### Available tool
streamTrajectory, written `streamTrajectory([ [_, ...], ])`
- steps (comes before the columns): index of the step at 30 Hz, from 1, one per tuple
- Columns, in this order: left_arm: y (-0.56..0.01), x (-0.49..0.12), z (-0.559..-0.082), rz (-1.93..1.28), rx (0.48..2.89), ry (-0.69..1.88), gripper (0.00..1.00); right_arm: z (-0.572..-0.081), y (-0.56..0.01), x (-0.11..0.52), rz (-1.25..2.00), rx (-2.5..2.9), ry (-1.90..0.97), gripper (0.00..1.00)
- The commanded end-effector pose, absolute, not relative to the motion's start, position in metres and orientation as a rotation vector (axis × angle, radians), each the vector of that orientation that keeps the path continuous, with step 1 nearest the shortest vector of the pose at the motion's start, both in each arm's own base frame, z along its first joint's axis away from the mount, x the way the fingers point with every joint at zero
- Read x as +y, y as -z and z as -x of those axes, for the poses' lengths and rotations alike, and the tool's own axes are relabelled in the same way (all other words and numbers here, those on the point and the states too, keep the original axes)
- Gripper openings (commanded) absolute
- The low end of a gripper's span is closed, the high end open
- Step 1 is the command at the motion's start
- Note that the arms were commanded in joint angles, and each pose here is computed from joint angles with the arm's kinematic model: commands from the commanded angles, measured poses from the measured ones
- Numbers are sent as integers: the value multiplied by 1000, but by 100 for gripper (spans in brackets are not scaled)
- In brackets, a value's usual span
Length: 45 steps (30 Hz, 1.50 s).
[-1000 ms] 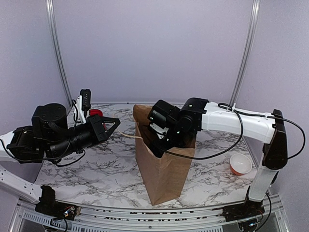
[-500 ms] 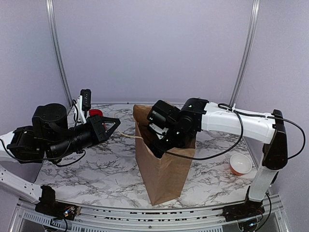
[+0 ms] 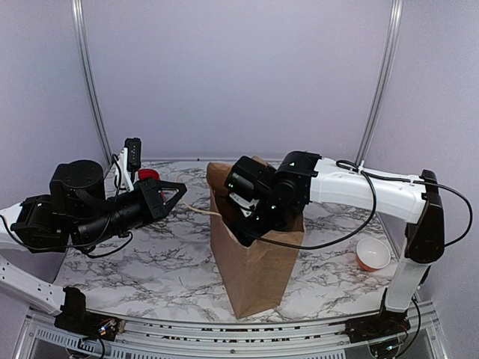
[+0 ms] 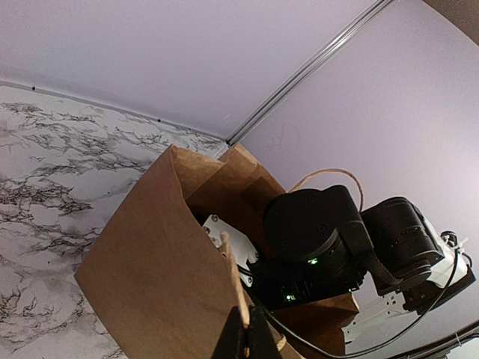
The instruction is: Pack the takeout coffee
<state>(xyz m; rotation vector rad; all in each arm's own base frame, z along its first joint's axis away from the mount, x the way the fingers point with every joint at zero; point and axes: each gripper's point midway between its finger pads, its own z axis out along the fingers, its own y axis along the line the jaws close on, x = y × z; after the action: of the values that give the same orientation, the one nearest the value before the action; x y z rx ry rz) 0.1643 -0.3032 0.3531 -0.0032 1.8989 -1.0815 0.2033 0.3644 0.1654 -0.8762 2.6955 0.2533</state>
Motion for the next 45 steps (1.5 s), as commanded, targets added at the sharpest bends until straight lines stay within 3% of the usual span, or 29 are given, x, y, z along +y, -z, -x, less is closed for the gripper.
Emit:
streamTrajectory([
  [1, -362, -302, -163, 8, 1865, 1107, 0, -196, -158, 357, 920, 2731, -170, 63],
  [11, -362, -301, -164, 14, 1864, 1100, 0, -195, -155, 357, 925, 2729, -160, 64],
  [26, -349, -298, -170, 39, 1881, 1036, 0, -197, -209, 362, 903, 2646, -186, 64],
  [45, -349, -298, -172, 49, 1875, 1018, 0, -172, -154, 345, 963, 2754, -145, 64],
])
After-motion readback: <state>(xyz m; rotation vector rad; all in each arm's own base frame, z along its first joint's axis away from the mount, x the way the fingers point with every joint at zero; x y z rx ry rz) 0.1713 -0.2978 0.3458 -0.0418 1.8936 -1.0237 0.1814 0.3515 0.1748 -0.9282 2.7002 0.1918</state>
